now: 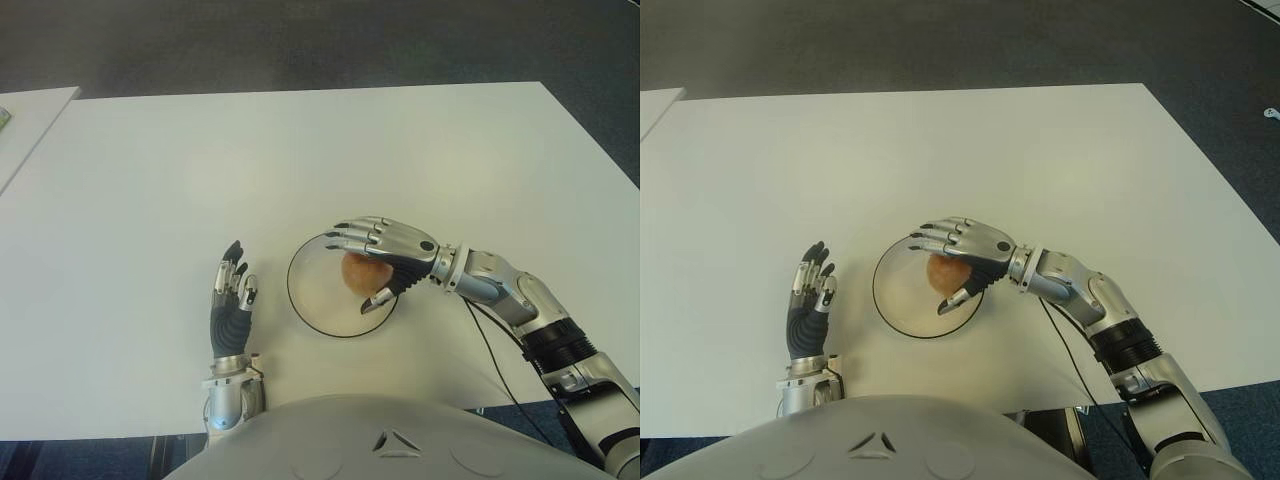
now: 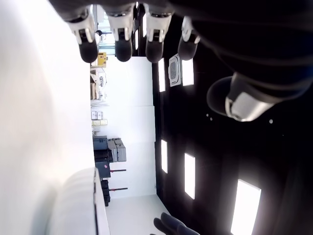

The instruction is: Put the apples into the plate.

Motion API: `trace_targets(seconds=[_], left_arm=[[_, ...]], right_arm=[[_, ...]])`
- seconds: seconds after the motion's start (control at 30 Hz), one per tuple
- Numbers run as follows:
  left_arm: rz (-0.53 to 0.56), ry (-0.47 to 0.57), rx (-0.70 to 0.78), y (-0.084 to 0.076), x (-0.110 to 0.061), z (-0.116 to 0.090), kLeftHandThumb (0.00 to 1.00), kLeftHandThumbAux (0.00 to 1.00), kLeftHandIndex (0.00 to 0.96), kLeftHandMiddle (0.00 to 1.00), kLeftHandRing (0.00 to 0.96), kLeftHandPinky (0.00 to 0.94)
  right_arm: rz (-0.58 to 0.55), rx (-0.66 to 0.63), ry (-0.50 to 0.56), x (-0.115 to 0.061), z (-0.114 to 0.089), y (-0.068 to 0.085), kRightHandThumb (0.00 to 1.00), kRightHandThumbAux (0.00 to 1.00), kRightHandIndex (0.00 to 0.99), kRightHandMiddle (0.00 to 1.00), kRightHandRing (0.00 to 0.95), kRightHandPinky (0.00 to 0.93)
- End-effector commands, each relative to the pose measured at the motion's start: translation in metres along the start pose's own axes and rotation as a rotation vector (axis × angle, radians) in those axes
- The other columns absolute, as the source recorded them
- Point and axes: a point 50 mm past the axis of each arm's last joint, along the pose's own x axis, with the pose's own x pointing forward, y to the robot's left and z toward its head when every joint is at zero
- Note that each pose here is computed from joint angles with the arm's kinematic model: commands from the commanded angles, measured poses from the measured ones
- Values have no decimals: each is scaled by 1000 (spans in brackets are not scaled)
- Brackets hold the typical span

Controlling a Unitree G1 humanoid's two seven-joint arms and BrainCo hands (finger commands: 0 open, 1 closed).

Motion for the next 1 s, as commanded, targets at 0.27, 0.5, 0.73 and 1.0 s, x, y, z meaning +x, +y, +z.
trace_targets(seconds=[0.27,0.5,0.73,1.0], left_arm=[[1,75,-42,-11,-1,-13,19,455,0,0,0,0],[1,79,-38,-14,-1,-15,17,451,0,0,0,0],[19,84,2,-10,-1,-17,2,446,0,0,0,0],[50,50,-27,-12,2,-7,2,432,0,0,0,0]], right_arm=[[-38,280,108,19,-17,6,48,219,0,0,0,0],[-223,608,270,25,-33,1,65,213,0,0,0,0],[-567,1039,436,-8,-54,12,85,227,0,0,0,0],[-718,1279,547,-28,-62,37,72,281,0,0,0,0]])
